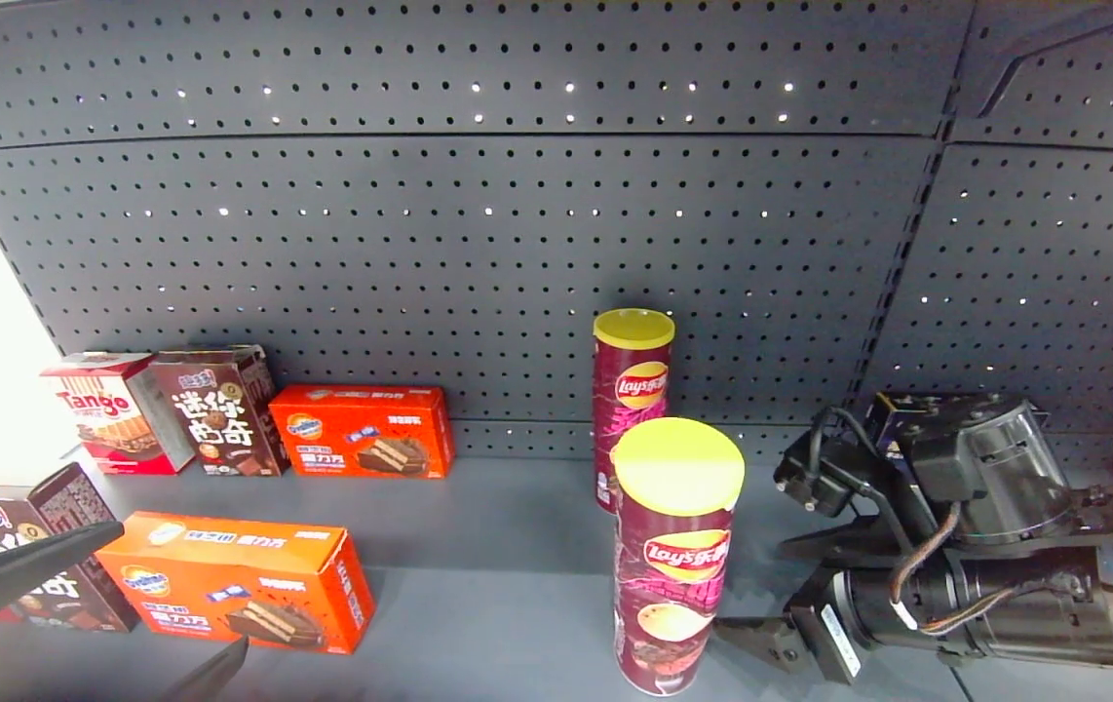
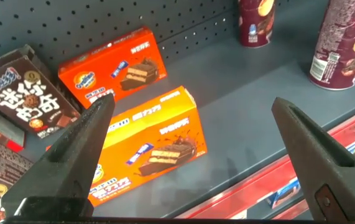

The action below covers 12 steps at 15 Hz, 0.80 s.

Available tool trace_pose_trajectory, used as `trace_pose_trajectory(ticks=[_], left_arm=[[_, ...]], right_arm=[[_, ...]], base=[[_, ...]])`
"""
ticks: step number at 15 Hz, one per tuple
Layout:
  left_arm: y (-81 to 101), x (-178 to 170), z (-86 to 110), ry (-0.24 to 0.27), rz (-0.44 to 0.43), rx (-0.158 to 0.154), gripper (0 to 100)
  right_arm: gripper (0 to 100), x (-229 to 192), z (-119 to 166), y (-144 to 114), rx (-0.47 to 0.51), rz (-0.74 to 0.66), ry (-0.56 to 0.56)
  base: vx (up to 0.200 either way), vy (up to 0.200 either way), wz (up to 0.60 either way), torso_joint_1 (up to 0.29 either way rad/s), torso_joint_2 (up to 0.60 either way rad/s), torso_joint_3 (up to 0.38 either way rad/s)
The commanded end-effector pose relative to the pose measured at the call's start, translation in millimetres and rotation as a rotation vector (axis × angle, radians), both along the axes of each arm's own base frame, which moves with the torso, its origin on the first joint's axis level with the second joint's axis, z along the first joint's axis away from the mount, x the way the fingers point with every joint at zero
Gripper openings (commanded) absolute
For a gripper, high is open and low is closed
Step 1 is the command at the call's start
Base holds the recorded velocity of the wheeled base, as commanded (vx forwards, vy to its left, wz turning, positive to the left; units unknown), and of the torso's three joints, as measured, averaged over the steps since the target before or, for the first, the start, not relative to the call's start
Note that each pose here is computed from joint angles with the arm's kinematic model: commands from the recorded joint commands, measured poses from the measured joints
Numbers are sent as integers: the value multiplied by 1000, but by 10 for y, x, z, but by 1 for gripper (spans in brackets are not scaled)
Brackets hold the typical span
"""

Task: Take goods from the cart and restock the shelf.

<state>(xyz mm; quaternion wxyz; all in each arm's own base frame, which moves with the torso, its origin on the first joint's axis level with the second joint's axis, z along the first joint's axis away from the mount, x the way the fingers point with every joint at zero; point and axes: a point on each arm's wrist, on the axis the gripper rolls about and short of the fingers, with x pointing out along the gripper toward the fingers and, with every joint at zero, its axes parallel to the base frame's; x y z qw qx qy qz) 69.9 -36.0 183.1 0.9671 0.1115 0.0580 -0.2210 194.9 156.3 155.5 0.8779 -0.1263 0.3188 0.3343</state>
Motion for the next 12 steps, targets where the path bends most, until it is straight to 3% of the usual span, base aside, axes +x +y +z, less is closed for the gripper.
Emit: trace_pose_trajectory(ticks=[1,7,12], left_arm=[[1,7,1,1,5,1,100],[-1,6,1,2,2,0,100],[0,7,5,0,3,0,100]], right_arm=[[100,16,-32,18,-13,-5,6],[100,-126,14,-110,-1,-11,-10],[100,-89,26,-67,2,-6,-14]], base=[[0,0,0,0,0,0],[0,0,0,0,0,0],[0,0,0,0,0,0]])
